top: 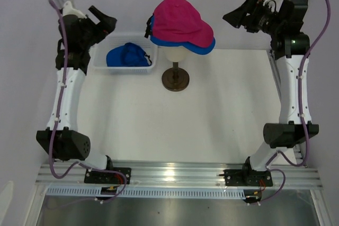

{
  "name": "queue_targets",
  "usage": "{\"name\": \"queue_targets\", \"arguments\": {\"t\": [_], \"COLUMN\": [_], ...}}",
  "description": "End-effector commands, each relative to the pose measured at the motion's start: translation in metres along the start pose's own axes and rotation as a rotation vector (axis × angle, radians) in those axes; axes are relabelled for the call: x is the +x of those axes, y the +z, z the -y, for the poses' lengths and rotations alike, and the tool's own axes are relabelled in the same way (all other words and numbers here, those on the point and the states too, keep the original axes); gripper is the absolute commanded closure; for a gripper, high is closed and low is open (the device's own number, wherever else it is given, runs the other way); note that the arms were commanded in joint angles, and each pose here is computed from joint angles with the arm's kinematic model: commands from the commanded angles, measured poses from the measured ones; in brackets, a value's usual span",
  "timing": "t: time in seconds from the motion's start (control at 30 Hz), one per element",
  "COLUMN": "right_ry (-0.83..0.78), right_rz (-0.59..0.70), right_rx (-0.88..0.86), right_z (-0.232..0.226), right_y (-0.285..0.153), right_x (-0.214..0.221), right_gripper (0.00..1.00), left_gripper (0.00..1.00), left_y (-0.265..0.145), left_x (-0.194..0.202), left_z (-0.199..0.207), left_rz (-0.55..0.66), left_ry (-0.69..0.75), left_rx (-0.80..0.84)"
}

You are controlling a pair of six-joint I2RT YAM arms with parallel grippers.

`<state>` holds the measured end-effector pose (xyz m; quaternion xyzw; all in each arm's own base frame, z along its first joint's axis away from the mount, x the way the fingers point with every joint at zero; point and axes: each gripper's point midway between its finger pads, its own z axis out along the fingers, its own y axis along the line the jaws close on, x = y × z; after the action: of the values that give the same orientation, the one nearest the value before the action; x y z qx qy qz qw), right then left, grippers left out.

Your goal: Stack the hats

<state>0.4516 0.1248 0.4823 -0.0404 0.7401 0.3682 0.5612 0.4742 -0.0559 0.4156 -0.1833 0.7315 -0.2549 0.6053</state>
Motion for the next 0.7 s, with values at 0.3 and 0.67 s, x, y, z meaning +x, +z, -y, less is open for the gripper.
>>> {"name": "queue_targets", "arguments": {"t": [0.3,0.67], "right_ry": [-0.011,-0.054], "right_rz": [-0.178,-0.287], "right_rx": [0.002,-0.102], "right_z": [0.007,-0.046], "right_y": [-0.045,-0.022], "right_x": [0.108,0.209], "right_gripper": [0.05,0.05], "left_gripper": [0.13,0.13], "left_y": [0.064,0.155], "left_x": [0.072,0.1], "left_z": [-0.13,-0.185], "left_rz": [-0.29,-0.346], "left_ry": [0.062,0.059], "left_rx": [-0.263,-0.327]}}
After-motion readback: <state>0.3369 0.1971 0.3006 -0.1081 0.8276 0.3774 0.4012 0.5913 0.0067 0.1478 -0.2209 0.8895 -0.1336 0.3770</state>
